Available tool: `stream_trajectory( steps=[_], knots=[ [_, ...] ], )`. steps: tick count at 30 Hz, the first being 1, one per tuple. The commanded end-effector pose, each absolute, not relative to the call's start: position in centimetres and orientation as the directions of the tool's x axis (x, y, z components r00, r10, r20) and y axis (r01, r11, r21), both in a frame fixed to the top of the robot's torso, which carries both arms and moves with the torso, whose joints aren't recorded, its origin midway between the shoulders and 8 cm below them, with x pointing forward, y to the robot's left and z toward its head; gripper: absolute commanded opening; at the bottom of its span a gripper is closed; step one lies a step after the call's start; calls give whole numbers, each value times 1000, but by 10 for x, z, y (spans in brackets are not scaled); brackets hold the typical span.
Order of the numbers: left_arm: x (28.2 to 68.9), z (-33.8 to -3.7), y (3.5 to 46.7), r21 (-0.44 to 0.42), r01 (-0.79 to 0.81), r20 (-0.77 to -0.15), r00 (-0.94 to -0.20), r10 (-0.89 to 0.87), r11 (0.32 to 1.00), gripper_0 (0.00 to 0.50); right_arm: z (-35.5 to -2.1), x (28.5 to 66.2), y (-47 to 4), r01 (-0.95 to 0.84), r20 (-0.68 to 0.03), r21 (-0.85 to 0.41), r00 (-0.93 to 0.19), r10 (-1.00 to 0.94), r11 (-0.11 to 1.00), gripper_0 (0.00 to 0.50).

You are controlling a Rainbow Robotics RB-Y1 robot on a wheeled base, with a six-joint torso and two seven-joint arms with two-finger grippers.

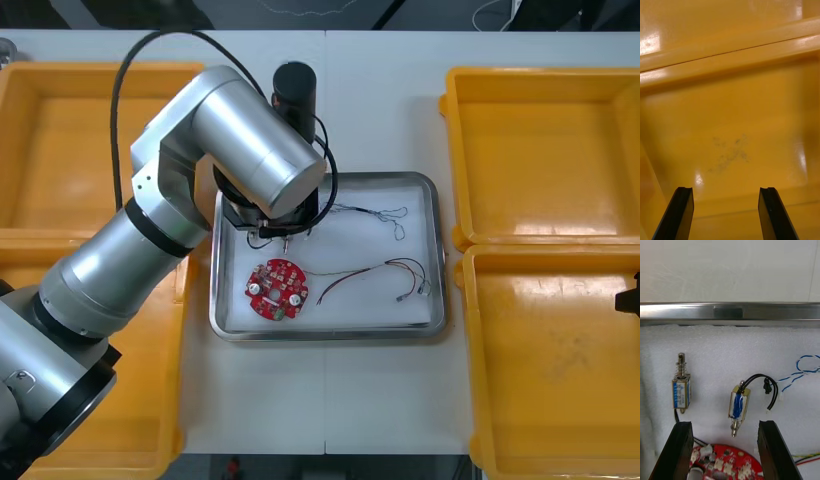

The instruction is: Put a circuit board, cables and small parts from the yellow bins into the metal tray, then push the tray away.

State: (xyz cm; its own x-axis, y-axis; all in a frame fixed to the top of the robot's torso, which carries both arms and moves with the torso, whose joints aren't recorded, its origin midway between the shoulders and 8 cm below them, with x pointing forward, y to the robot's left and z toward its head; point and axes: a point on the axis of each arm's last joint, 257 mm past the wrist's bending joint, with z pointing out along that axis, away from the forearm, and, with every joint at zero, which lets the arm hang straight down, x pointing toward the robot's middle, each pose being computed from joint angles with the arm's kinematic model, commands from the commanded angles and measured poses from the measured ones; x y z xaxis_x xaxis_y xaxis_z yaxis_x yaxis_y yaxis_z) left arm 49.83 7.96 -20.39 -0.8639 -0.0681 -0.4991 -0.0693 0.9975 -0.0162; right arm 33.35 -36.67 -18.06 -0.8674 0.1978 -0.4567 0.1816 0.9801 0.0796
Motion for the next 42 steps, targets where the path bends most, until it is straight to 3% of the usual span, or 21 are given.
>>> stream_trajectory(
  steps=[1,4,14,22,32,42],
  knots=[
    [488,-165,86,-86,-52,-494,-865,-88,995,500,-177,328,-368,195,-463,75,-862,207,978,500],
    [482,-149,103,-87,-60,-493,-865,-96,994,500,-176,329,-369,196,-466,73,-860,207,978,500],
    [479,-89,158,-201,-42,-577,-802,-153,979,500,-162,347,-342,49,-485,21,-873,53,999,500],
    [463,-81,225,-173,-32,-603,-787,-131,984,500,-143,371,-284,-156,-518,-16,-844,-141,988,500],
    [438,-82,291,-132,-21,-612,-785,-98,991,500,-140,373,-231,-355,-510,-74,-790,-341,932,500],
    [401,-106,342,-51,-31,-592,-804,-56,998,500,-149,350,-192,-612,-464,-219,-620,-633,760,500]
  ],
)
